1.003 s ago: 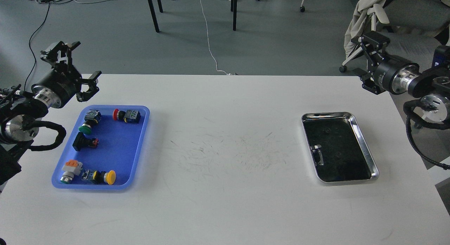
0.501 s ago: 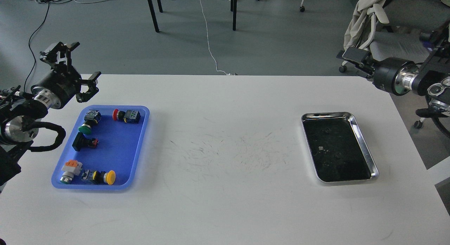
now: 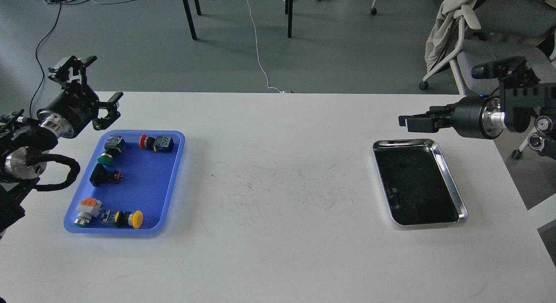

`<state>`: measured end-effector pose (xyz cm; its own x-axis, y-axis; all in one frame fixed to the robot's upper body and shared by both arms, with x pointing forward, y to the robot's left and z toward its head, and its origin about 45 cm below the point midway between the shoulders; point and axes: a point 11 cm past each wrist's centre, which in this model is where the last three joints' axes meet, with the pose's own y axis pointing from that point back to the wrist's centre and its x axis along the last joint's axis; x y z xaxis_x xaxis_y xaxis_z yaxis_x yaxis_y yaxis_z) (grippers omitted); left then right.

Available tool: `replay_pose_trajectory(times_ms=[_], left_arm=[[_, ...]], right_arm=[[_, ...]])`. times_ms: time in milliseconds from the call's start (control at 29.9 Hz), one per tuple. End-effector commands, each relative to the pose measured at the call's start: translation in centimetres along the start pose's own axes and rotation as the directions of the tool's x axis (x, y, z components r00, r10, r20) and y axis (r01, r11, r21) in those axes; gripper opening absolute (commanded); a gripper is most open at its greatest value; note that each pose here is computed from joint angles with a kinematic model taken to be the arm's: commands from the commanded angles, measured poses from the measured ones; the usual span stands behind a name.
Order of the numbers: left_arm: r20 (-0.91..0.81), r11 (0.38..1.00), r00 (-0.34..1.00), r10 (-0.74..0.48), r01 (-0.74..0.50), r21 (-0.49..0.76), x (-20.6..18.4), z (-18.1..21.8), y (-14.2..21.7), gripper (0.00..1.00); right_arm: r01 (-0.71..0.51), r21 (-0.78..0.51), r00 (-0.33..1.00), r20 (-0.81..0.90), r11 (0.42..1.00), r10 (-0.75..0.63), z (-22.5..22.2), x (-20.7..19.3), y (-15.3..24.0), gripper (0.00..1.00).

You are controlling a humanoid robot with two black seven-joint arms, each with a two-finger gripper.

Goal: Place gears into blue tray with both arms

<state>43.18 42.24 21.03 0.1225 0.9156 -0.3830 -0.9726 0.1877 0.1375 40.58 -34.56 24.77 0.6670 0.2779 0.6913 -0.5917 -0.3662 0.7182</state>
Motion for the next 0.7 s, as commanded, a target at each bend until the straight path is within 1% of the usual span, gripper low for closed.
replay_pose_trajectory(times_ms=[0,134,267,401,535,669], left_arm=[[-0.002,1.000,1.000,0.000,0.000,0.001,-0.1,-0.1,-0.1,0.99],[-0.006,1.000,1.000,-0.003,0.003,0.001,-0.2,-0.3,-0.1,0.99],[-0.011,1.000,1.000,0.002,-0.002,0.004,0.0,-0.5,0.1,0.99],[-0.009,1.000,1.000,0.006,-0.006,0.002,0.2,-0.3,0.2,0.99],[-0.011,1.000,1.000,0.009,-0.009,0.004,0.4,-0.5,0.4,0.99],[-0.010,1.000,1.000,0.012,-0.012,0.005,0.6,-0.4,0.5,0.99]], right_arm=[[0.059,-0.036,0.991,-0.122,0.998,-0.063,0.6,-1.0,-0.3,0.98],[0.130,-0.063,0.972,-0.191,0.990,-0.140,1.4,-2.7,-0.4,0.97],[0.169,-0.094,0.962,-0.201,0.981,-0.185,2.3,-3.9,-0.6,0.97],[0.191,-0.096,0.956,-0.209,0.977,-0.208,2.1,-4.5,-1.3,0.96],[0.210,-0.125,0.948,-0.217,0.970,-0.233,2.8,-5.0,-2.1,0.95],[0.235,-0.102,0.942,-0.222,0.967,-0.252,1.8,-6.1,-3.3,0.93]])
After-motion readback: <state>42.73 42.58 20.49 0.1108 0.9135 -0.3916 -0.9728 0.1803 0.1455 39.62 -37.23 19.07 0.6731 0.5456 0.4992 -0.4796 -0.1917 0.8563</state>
